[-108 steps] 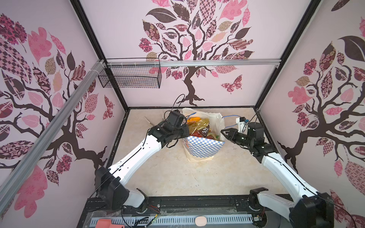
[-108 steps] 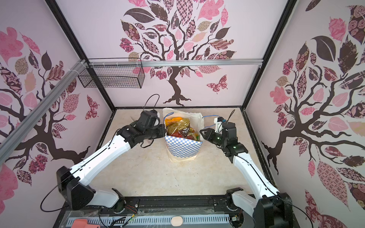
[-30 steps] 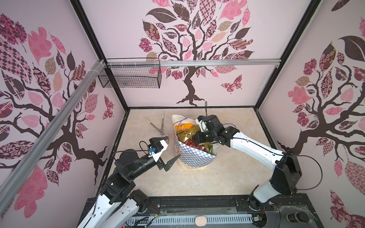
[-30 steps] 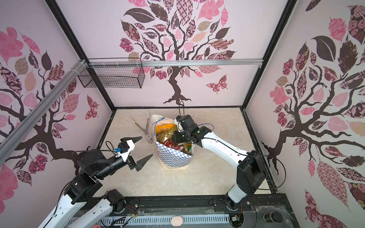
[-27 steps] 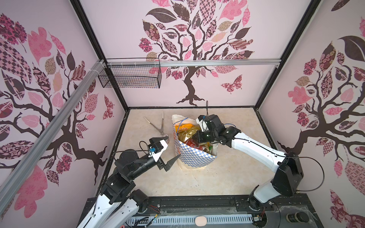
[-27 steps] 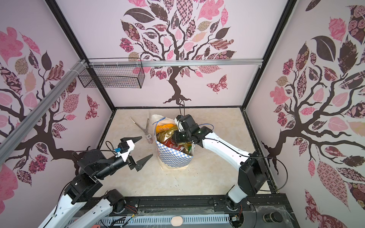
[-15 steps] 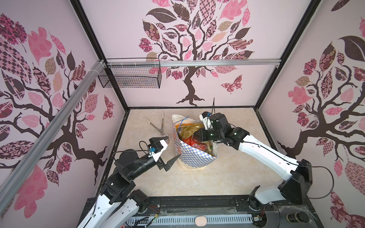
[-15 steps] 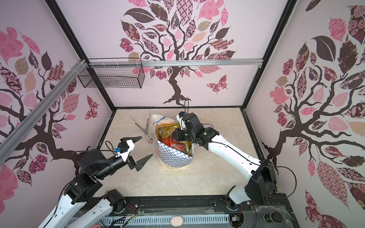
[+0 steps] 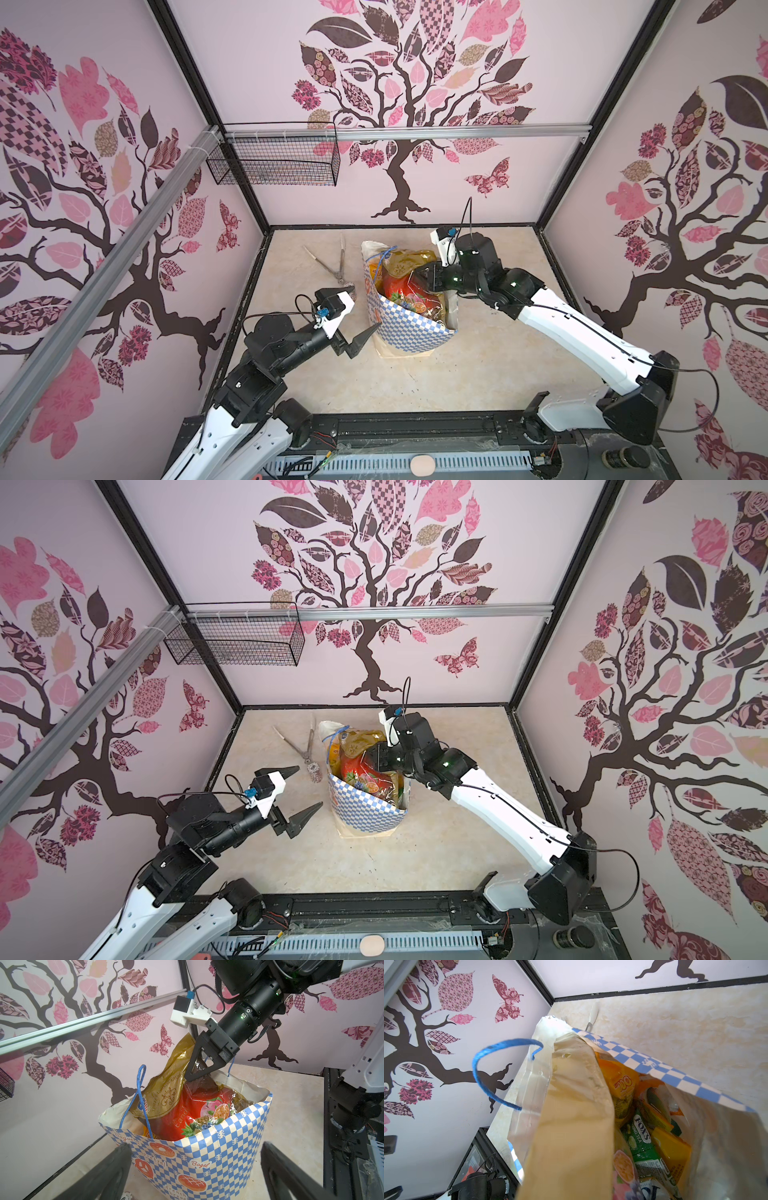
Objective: Take the snacks out of the paper bag
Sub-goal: 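Grasp the fruit candy packet with the right gripper and lift it out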
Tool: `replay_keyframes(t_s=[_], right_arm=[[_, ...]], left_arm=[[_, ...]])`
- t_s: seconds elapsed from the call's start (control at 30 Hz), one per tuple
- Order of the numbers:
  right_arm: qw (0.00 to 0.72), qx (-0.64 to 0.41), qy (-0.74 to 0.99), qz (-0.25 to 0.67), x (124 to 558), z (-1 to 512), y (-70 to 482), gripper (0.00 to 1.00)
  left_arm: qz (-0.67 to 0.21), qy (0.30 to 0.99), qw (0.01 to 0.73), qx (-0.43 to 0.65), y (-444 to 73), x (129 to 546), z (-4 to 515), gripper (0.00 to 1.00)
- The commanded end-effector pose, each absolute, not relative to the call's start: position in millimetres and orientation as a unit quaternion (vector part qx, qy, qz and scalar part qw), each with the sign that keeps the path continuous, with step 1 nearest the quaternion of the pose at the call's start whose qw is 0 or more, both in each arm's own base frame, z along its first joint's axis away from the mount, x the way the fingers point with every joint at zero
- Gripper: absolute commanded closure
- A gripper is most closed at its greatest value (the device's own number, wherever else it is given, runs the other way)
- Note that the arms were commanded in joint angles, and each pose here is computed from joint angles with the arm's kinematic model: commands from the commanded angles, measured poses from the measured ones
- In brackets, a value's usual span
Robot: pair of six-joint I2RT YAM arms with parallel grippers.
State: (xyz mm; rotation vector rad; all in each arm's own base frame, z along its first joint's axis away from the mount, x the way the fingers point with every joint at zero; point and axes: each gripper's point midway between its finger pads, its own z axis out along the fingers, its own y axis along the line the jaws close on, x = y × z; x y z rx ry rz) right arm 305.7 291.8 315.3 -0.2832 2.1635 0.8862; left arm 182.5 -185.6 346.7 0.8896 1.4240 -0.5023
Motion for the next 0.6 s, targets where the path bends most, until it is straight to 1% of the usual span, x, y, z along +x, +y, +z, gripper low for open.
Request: replay_keyframes(t_s=[0.0, 0.3, 0.57], right_arm=[[0.507, -0.106, 0.747, 0.417, 297.0, 438.8, 279.1, 1.00], [0.534, -0.109, 0.722, 0.426, 289.4, 475.6, 272.0, 1.00], [0.572, -0.116, 0.691, 0.426, 280.4, 518.6, 260.6, 1.00]], left_arm=[[-0.218, 0.631, 0.637, 0.384, -185.5, 186.9, 338.4, 0.02], [-0.218, 0.633, 0.636, 0.384, -185.8, 187.5, 337.5, 0.02], [-0.218, 0.635, 0.633, 0.385, -187.2, 189.2, 335.5, 0.02]])
